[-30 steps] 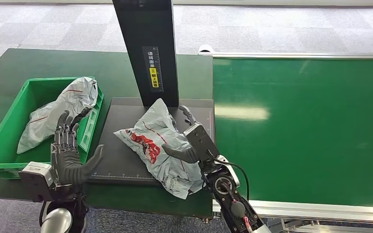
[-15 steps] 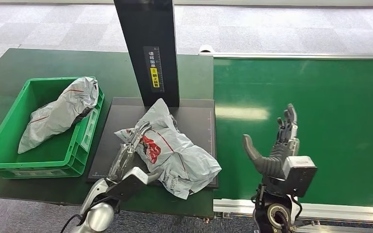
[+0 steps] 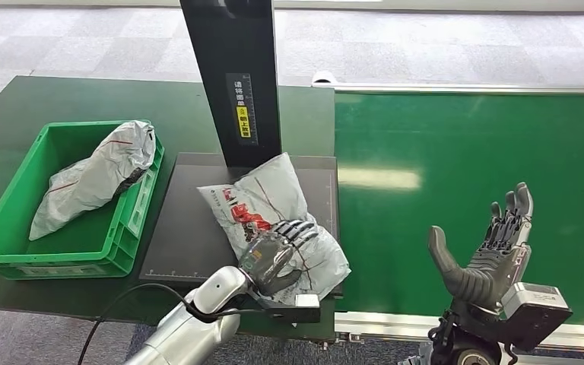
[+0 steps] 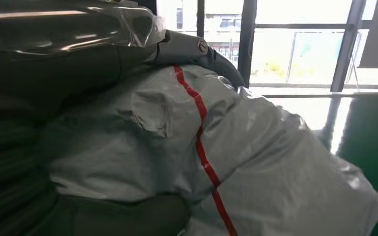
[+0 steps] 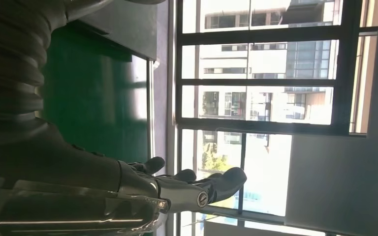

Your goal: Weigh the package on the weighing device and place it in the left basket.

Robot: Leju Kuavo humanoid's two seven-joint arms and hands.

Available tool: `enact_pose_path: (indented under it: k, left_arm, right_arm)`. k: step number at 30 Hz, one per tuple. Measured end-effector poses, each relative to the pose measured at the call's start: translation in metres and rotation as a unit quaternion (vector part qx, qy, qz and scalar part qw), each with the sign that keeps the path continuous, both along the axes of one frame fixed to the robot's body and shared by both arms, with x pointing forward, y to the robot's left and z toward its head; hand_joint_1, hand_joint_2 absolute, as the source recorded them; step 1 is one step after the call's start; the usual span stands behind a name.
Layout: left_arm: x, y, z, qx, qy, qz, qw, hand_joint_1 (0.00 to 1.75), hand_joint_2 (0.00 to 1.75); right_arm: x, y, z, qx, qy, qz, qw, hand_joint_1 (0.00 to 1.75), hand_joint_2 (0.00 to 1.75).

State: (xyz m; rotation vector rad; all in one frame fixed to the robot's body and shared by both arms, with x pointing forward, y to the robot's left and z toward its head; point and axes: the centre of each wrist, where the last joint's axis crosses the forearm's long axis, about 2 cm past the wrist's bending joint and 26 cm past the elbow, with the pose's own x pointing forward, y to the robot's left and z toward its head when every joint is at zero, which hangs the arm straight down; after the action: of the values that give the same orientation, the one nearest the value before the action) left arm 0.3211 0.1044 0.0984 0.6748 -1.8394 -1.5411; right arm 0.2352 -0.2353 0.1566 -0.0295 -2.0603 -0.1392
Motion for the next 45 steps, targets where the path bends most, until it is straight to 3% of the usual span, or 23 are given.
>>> enact_pose_path:
  k: [5,11,16,23,27,32,37,41,45]
  left_arm:
    - [0.001,-0.004,-0.001,0.003,-0.031,0.006,0.999,1.75,1.75]
    - [0.007,0.006,0.018,-0.102,-0.055,0.038,0.993,1.75,1.75]
    - [0.014,0.026,0.077,-0.242,-0.166,0.057,0.954,1.75,1.75]
    - [0.000,0.075,0.164,-0.360,-0.367,0.053,0.856,1.75,1.75]
    - [0.010,0.119,0.188,-0.356,-0.400,0.128,0.835,1.75,1.75]
    - [0.045,0.176,0.224,-0.302,-0.387,0.251,0.834,1.75,1.75]
    - [0.090,0.230,0.225,-0.202,-0.362,0.360,0.836,1.75,1.75]
    - [0.117,0.279,0.196,-0.102,-0.285,0.454,0.838,1.75,1.75]
    - [0.126,0.312,0.166,-0.018,-0.204,0.513,0.834,1.75,1.75]
  right_arm:
    - [-0.001,-0.002,-0.001,0.000,0.002,-0.002,1.000,0.00,1.75]
    - [-0.007,-0.004,-0.003,-0.001,0.012,-0.020,1.000,0.00,1.75]
    - [-0.014,-0.009,-0.007,-0.002,0.021,-0.048,0.999,0.00,1.75]
    - [-0.021,-0.016,-0.014,0.000,0.026,-0.078,0.997,0.00,1.75]
    - [-0.021,-0.016,-0.013,0.003,0.021,-0.078,0.997,0.00,1.75]
    - [-0.008,-0.015,0.007,0.011,-0.013,-0.072,0.997,0.00,1.75]
    - [-0.001,-0.012,0.017,0.017,-0.024,-0.063,0.998,0.00,1.75]
    - [0.003,-0.008,0.021,0.020,-0.031,-0.054,0.998,0.00,1.75]
    - [0.004,-0.005,0.023,0.020,-0.033,-0.044,0.998,0.00,1.75]
